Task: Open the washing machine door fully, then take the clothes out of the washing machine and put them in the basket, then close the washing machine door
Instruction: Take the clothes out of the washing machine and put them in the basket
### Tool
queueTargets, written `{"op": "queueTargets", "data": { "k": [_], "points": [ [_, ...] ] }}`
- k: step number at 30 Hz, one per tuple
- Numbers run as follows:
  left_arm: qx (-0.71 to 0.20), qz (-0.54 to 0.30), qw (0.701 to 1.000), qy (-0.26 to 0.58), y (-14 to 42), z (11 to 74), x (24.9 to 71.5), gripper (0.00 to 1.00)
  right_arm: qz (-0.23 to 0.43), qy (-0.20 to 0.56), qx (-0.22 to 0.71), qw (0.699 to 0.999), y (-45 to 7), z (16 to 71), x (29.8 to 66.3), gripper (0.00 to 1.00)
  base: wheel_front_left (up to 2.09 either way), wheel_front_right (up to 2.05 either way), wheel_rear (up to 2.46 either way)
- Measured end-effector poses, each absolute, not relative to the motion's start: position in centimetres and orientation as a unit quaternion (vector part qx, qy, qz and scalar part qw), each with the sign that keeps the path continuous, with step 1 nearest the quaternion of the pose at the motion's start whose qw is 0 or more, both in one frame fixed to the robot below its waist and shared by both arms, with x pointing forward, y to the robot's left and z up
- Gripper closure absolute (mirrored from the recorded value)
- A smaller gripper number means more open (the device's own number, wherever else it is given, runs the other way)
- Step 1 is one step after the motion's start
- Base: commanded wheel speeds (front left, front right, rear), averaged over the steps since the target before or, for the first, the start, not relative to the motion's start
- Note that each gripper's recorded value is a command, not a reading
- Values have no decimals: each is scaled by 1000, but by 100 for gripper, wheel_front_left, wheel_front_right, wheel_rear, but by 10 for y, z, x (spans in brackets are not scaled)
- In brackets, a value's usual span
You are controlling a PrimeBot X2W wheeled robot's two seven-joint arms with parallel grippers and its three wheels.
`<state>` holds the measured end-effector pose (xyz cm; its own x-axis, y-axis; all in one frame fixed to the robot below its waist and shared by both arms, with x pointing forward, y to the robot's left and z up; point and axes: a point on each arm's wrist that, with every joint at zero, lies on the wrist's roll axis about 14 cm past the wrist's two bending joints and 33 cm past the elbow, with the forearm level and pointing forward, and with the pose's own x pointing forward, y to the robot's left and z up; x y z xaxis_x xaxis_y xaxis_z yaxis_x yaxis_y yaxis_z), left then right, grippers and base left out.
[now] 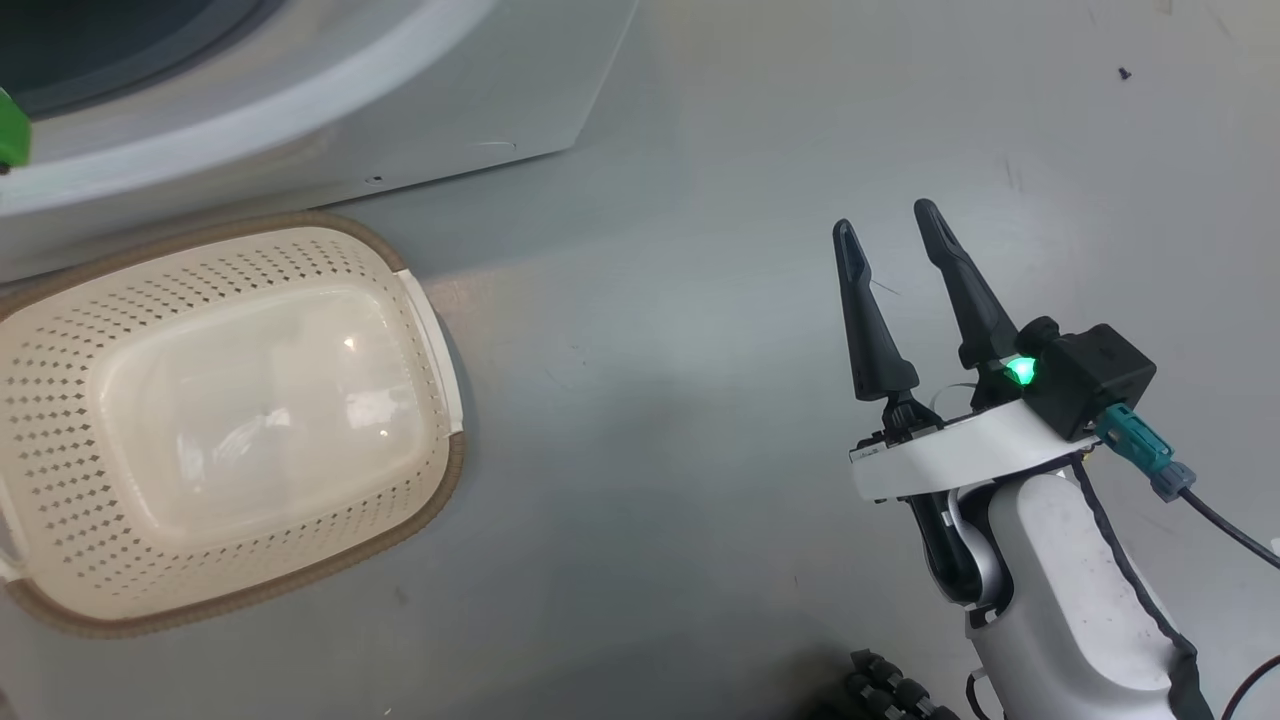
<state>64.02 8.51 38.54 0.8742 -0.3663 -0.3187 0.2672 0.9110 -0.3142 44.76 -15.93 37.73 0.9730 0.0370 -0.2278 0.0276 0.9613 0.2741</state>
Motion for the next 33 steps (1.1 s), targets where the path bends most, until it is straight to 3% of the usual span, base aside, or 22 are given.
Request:
{"op": "queueTargets", "data": {
  "k": [12,23,24,26,27,28,29,33],
  "points": [
    [-145,-177,947,225,66,366,673,0,-12,126,141,982,-169,369,451,0,0,0,0],
    [-159,-168,923,307,65,332,673,0,-12,131,136,982,-169,366,452,0,0,0,0],
    [-159,-167,921,314,65,329,673,5,-11,130,136,982,-169,366,453,0,0,0,0],
    [-159,-166,917,327,65,325,672,56,-10,129,138,982,-168,367,454,0,0,0,0],
    [-159,-166,915,332,64,323,671,64,-11,129,139,982,-168,367,454,0,0,0,0],
    [-159,-166,914,335,64,322,671,93,-11,129,139,982,-168,366,454,0,0,0,0],
    [-159,-166,914,335,64,323,672,100,-11,129,138,982,-168,366,454,0,0,0,0],
    [-162,-166,913,337,62,325,675,100,-10,127,137,982,-169,368,456,0,0,0,0]
  ]
}}
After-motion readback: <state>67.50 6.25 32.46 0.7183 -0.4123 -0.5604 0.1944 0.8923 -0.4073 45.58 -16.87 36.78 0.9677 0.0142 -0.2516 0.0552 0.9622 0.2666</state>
